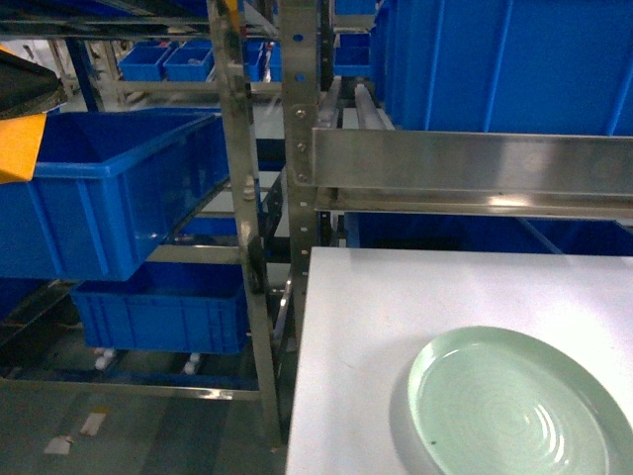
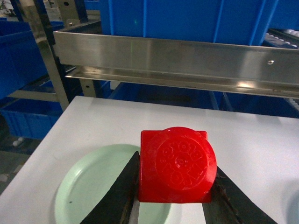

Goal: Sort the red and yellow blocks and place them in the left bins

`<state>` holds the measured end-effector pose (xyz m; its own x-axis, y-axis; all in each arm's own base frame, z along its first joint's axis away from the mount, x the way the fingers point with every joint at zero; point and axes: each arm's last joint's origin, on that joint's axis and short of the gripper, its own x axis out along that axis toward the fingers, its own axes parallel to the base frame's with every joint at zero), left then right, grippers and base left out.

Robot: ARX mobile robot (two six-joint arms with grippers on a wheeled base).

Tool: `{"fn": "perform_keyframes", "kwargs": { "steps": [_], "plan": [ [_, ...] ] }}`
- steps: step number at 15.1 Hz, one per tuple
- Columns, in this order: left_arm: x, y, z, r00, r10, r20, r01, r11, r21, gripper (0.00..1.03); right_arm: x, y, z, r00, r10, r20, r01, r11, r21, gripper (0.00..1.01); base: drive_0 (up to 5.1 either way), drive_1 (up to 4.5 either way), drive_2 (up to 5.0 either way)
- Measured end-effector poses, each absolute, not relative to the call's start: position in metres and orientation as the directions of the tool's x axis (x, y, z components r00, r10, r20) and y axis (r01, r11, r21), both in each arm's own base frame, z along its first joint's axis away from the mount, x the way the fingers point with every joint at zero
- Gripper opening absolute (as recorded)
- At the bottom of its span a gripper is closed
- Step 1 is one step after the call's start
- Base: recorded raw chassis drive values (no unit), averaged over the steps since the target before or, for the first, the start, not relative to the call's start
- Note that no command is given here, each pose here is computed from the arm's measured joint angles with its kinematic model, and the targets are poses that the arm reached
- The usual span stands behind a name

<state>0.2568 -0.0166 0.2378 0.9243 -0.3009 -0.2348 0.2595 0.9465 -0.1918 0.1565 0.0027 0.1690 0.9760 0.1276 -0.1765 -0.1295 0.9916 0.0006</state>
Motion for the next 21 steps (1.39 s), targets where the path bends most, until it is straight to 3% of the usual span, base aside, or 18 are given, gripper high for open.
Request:
{"fn": "perform_keyframes", "kwargs": {
  "steps": [21],
  "plan": [
    [0.2570, -0.0170, 0.2373, 0.923, -0.303, -0.237, 0.262, 0.946, -0.192, 0.26, 0.1565, 0.0027, 0.1688, 0.976, 0.127, -0.179, -0.129, 0.992, 0.001, 0.29, -4.9, 2.08, 2.8]
  ]
}}
